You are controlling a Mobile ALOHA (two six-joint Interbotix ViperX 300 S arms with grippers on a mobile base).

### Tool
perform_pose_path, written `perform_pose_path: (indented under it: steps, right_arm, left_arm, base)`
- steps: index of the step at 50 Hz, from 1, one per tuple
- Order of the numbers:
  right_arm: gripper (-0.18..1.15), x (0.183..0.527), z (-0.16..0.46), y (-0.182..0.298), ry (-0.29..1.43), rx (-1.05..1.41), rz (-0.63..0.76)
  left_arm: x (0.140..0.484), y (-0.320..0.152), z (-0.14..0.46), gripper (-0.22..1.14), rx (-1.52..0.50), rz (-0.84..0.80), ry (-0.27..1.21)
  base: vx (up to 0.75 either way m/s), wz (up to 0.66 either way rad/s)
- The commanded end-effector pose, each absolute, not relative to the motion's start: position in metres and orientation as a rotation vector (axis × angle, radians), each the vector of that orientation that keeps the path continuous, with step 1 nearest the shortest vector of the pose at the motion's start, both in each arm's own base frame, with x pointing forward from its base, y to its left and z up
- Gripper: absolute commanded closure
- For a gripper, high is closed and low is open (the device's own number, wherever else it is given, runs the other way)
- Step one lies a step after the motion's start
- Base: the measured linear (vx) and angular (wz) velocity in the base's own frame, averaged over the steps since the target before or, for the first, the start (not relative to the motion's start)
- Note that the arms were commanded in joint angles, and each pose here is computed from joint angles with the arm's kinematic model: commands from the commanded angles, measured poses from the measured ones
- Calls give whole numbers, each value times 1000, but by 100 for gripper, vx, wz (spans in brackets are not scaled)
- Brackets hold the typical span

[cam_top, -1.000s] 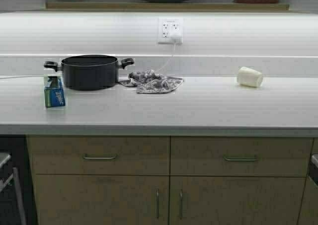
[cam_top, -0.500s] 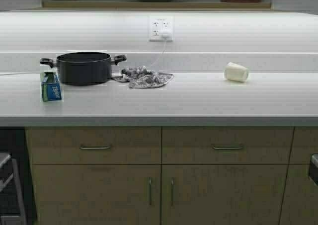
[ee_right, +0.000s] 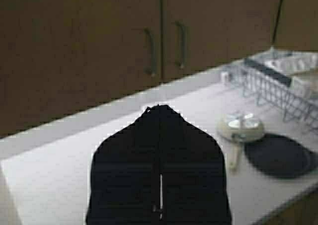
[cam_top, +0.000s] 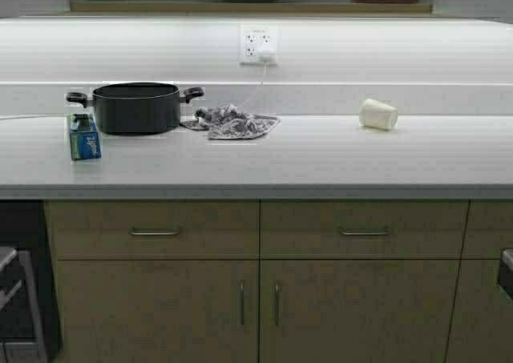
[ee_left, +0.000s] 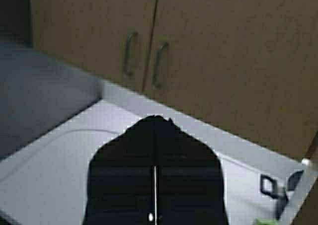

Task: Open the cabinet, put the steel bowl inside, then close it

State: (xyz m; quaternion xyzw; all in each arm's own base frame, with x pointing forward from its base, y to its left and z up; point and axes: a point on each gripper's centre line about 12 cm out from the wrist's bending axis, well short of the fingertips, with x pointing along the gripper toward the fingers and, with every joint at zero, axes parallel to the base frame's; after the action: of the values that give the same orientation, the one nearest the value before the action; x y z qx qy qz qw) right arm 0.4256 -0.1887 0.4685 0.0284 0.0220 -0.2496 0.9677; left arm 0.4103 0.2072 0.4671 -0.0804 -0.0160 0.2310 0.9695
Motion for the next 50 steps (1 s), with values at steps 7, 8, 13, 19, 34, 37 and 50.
perform_pose_path:
  steps: [7, 8, 13, 19, 34, 37, 50]
  right_arm:
    - [91, 453, 474, -170, 13, 109, -437]
    - [91, 455, 473, -167, 17, 107, -430]
    - [91, 465, 467, -153, 31, 108, -396]
    - [91, 467, 467, -134, 38, 105, -360]
    - [91, 448, 483, -60, 27, 68, -212]
    - [91, 444, 483, -41, 33, 48, -173]
    - [91, 400, 466, 28, 73, -39, -1]
  left_arm:
    - [452, 185, 464, 87, -182, 385, -42]
    - [453, 181, 463, 87, -182, 376, -40]
    - [461, 165, 459, 87, -184, 342, -27]
    - [462, 147, 459, 87, -183, 305, -22]
    - [434, 76, 475, 87, -166, 171, -42]
    - [423, 66, 476, 87, -164, 151, -46]
    - [376, 31, 449, 87, -113, 83, -8]
  base:
    - [1, 0]
    - [1, 0]
    - [2, 0]
    - [3, 1]
    - [2, 1]
    - [1, 0]
    - [0, 0]
